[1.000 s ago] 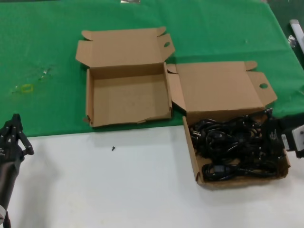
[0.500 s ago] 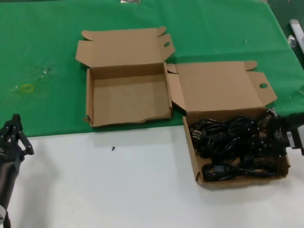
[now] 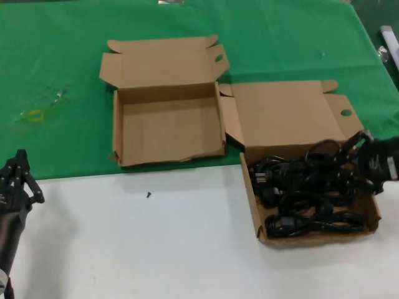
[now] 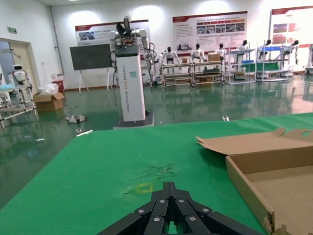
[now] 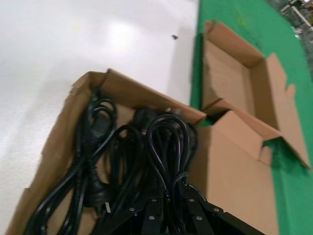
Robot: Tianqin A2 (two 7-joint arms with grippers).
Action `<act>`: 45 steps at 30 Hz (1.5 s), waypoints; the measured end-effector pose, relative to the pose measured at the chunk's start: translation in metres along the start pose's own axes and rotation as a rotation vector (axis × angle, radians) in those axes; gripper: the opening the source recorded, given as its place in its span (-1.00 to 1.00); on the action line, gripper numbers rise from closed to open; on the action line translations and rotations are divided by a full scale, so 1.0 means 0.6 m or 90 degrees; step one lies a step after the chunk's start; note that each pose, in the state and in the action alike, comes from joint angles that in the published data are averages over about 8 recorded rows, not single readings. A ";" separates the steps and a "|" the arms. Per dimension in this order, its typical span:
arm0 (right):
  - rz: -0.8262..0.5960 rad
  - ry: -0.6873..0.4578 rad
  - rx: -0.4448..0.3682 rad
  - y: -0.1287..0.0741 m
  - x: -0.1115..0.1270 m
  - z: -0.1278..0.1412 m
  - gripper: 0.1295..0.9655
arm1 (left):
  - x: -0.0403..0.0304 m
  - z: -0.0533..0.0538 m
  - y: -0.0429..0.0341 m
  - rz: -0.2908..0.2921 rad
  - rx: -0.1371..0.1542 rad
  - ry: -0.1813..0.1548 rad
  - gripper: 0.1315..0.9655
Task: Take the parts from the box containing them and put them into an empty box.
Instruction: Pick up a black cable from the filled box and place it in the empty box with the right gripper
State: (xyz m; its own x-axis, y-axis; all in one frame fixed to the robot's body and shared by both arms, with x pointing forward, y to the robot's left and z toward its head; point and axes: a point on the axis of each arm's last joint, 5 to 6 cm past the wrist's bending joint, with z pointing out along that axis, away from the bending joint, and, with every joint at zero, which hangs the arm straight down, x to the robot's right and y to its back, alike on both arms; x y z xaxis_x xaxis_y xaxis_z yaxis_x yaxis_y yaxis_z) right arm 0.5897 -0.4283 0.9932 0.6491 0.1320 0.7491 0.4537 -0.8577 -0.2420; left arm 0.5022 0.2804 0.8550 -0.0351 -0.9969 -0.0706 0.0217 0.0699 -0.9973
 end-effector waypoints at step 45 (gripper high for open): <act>-0.013 0.146 0.153 -0.191 0.170 0.212 -0.87 | 0.000 0.000 0.000 0.000 0.000 0.000 -0.97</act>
State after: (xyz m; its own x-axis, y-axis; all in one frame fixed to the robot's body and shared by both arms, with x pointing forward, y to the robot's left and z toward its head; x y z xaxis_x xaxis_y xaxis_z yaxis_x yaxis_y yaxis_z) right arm 0.6817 -0.2531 1.0189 0.4971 0.0093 0.8676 0.6139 -0.7104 -0.3441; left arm 0.5022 0.2804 0.8550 -0.0351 -0.9969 -0.0707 0.0218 0.0699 -0.9973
